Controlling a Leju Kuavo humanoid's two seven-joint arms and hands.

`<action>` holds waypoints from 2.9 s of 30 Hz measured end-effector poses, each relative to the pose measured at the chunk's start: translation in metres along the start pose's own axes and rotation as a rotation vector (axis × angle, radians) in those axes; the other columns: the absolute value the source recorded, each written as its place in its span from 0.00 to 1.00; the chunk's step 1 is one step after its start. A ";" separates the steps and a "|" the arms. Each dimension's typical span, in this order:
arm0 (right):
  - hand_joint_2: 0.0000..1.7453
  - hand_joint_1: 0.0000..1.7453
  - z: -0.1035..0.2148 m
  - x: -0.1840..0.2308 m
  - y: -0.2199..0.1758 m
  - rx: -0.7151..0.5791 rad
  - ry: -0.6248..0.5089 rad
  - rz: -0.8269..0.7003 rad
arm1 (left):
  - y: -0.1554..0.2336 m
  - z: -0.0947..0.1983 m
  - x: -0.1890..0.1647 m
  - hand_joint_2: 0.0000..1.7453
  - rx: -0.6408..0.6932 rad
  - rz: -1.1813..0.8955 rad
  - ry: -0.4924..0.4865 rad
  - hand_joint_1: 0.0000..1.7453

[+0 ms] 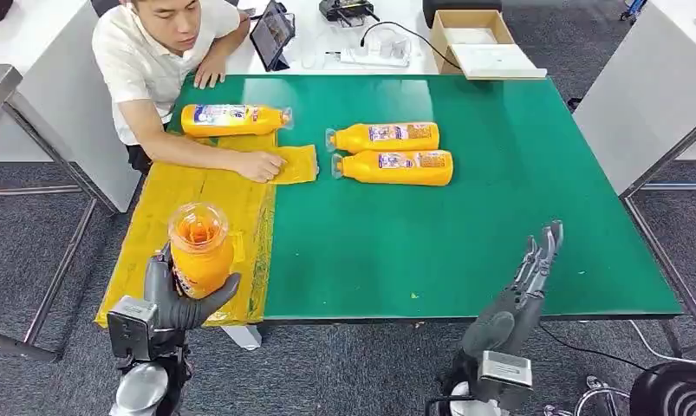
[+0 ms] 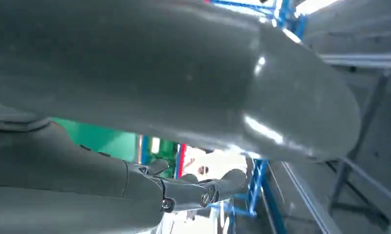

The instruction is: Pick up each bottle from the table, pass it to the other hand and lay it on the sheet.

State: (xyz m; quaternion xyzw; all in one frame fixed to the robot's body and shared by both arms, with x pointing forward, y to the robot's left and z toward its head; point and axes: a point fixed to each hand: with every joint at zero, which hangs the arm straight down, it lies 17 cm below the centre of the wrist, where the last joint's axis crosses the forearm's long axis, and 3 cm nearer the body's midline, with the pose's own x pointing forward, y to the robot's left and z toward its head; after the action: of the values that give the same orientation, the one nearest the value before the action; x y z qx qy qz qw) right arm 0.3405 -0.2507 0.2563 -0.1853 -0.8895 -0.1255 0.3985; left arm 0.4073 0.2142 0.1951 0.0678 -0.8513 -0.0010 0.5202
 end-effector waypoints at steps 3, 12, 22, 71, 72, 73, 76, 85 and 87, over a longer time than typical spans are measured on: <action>0.00 0.00 -0.005 -0.005 -0.016 -0.073 0.040 -0.044 | 0.005 -0.001 -0.002 1.00 0.022 -0.038 0.005 1.00; 0.00 0.00 -0.011 -0.028 -0.049 -0.126 0.064 0.029 | 0.018 -0.033 -0.013 1.00 0.013 -0.779 -0.147 1.00; 0.00 0.00 0.022 -0.084 -0.002 0.018 0.221 -0.030 | 0.011 -0.053 -0.174 1.00 -0.369 -1.116 0.240 0.82; 1.00 0.00 0.043 -0.150 0.073 0.468 0.114 0.443 | -0.040 -0.042 0.059 1.00 -0.053 0.070 -0.274 0.00; 1.00 0.00 0.040 -0.162 0.075 0.509 0.109 0.516 | -0.040 -0.041 0.065 1.00 -0.047 0.072 -0.289 0.00; 1.00 0.00 0.040 -0.178 0.075 0.555 0.118 0.593 | -0.041 -0.040 0.073 1.00 -0.044 0.076 -0.305 0.00; 1.00 0.00 0.030 -0.219 0.065 0.658 0.145 0.781 | -0.044 -0.035 0.088 1.00 -0.047 0.088 -0.336 0.00; 1.00 0.00 0.011 -0.279 0.038 0.819 0.247 1.020 | -0.059 -0.025 0.104 1.00 -0.073 0.072 -0.379 0.00; 1.00 0.00 0.009 -0.282 0.035 0.826 0.250 1.032 | -0.060 -0.024 0.104 1.00 -0.077 0.073 -0.378 0.00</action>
State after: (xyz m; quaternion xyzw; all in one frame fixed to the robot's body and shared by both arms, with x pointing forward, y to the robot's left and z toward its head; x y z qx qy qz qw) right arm 0.5225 -0.2805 0.0405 -0.4033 -0.6090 0.4111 0.5454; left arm 0.3882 0.1441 0.2941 0.0155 -0.9352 -0.0272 0.3528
